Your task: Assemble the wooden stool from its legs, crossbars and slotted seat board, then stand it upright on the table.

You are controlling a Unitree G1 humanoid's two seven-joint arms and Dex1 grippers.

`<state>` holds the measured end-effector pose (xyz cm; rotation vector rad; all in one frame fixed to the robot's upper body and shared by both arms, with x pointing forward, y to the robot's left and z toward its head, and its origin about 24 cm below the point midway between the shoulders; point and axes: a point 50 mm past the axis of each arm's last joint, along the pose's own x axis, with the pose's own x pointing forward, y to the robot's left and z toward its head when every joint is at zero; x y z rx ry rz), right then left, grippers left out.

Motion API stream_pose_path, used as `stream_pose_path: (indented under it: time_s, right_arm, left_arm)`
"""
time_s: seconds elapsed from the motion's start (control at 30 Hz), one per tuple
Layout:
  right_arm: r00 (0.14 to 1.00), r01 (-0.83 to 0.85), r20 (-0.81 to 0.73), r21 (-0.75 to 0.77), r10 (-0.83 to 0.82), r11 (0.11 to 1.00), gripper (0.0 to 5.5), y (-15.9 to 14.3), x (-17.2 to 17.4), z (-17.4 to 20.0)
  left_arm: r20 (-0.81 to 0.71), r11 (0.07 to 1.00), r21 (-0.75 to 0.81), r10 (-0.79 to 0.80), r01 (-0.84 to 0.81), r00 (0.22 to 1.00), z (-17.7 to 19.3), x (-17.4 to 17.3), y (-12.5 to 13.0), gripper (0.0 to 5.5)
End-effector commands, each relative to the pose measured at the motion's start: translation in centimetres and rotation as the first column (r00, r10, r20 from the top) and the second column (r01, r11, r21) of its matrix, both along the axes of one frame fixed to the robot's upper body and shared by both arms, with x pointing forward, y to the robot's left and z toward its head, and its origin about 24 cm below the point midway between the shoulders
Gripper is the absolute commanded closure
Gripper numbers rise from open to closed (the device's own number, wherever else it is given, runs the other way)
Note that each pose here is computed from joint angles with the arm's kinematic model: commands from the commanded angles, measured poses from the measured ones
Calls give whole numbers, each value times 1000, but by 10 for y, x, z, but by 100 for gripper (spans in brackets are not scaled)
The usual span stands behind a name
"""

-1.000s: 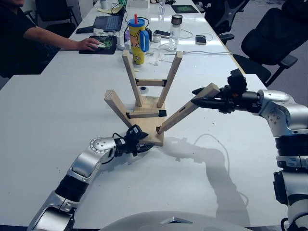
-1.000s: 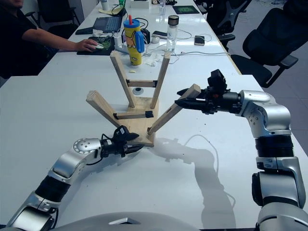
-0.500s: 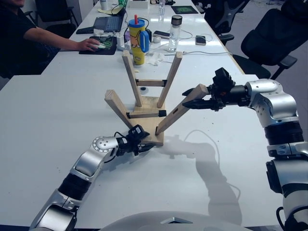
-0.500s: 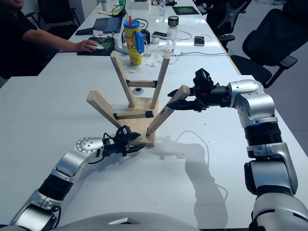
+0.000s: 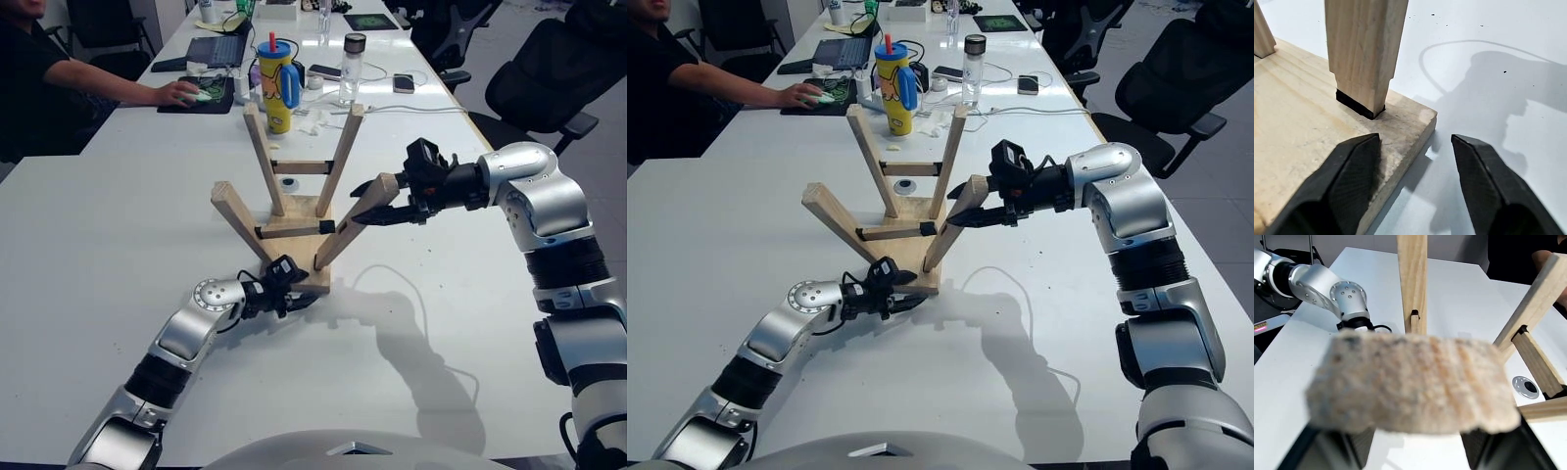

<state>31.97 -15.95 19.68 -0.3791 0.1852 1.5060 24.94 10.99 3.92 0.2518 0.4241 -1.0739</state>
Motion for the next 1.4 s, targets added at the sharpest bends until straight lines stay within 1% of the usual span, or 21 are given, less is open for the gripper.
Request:
stream_pose_path:
  time_s: [0.03, 0.27, 0.37, 0.5, 0.57, 0.63, 0.67, 0.7, 0.83, 0.93, 1.0, 1.1, 1.23, 1.4]
  right_arm:
    - [995, 30, -88, -131, -42, 991, 345, 3, 4, -34]
    - [993, -66, -111, -191, 45, 979, 345, 11, 4, -30]
    - [991, -75, -120, -212, 51, 974, 345, 11, 5, -32]
    - [993, -69, -111, -239, 43, 969, 345, 11, 8, -30]
    - [994, -68, -105, -247, 43, 966, 345, 9, 8, -27]
    - [994, -65, -104, -253, 40, 965, 345, 6, 8, -26]
    - [994, -62, -105, -255, 37, 965, 345, 5, 7, -27]
    - [994, -60, -107, -256, 34, 965, 345, 4, 7, -27]
    - [993, -61, -110, -244, 35, 968, 345, 5, 8, -27]
    - [992, -70, -119, -189, 47, 980, 345, 9, 8, -24]
    - [987, -77, -147, -78, 65, 994, 345, 15, 7, -20]
    - [984, -58, -166, 61, 67, 996, 345, 20, 5, -17]
    - [983, -20, -178, 192, 55, 981, 345, 32, 3, -21]
    - [982, -6, -182, 229, 49, 973, 345, 40, -3, -36]
  left_arm:
    - [-133, 998, 69, 18, -9, 991, -29, -14, 4, 278]
    - [-122, 998, 54, 38, -32, 992, -28, -16, -1, 278]
    - [-96, 997, 53, 57, -52, 994, -26, -14, -1, 278]
    - [44, 983, 47, 173, -175, 984, -5, -10, 13, 278]
    - [88, 975, 77, 200, -207, 976, 4, -16, 18, 278]
    - [118, 973, 81, 208, -218, 971, 14, -20, 17, 278]
    - [117, 971, 59, 225, -233, 967, 20, -20, 16, 278]
    - [121, 970, 73, 224, -234, 967, 21, -20, 15, 278]
    - [52, 954, 166, 244, -249, 968, 4, -23, 19, 278]
    - [-26, 947, 222, 244, -233, 969, -12, -28, 18, 278]
    - [-70, 941, 240, 261, -238, 963, -19, -31, 20, 278]
    - [-92, 925, 307, 263, -224, 960, -28, -32, 29, 278]
    - [-133, 920, 332, 261, -205, 956, -33, -31, 36, 278]
    - [-163, 928, 327, 239, -176, 957, -36, -29, 36, 278]
